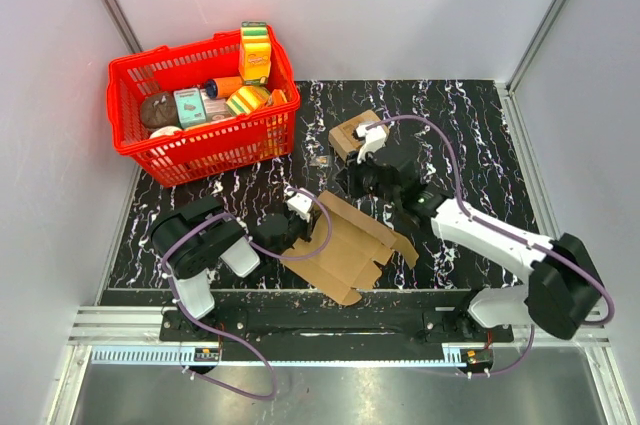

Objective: Fold the paper box

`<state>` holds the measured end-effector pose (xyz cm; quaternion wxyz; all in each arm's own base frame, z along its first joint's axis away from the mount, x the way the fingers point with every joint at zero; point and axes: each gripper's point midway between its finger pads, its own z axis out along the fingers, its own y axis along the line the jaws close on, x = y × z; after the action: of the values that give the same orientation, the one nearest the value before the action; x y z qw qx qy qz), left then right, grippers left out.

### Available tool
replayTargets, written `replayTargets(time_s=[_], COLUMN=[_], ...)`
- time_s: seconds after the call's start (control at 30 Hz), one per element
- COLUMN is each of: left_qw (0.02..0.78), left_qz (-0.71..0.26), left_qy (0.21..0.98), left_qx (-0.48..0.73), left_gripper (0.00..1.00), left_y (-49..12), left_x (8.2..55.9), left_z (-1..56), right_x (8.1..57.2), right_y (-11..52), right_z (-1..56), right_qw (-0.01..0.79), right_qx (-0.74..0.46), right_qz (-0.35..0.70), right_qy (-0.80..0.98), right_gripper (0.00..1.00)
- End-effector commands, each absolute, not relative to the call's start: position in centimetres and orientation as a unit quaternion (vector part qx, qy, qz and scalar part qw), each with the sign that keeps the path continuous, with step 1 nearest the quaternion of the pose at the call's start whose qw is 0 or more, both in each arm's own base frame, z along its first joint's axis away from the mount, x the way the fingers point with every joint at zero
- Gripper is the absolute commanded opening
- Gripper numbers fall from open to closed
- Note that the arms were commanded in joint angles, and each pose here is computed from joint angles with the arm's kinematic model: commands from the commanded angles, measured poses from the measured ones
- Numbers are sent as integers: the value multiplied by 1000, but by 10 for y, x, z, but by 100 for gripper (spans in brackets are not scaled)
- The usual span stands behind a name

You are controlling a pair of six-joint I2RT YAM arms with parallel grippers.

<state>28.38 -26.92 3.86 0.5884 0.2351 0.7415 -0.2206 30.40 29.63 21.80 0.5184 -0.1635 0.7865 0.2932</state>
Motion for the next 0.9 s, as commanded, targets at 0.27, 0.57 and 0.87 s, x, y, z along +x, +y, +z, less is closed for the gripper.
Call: replayTargets(time_s=[0.27,0.57,0.87], left_qw=[708,705,703], left_qz=[-284,-281,-282], left_qy=[619,624,626], left_qx=[185,186,185], left_gripper=[17,18,21], left_y=[-284,-284,-284], left_x=[297,298,298], left_z=[130,125,123], right_x=[289,279,278], right_y=[315,324,324], right_z=[175,150,138], right_qw=[399,354,341], right_qx=[-168,-192,-192], right_qz=[337,349,343], right_qy=[836,846,854], right_gripper=[7,2,2])
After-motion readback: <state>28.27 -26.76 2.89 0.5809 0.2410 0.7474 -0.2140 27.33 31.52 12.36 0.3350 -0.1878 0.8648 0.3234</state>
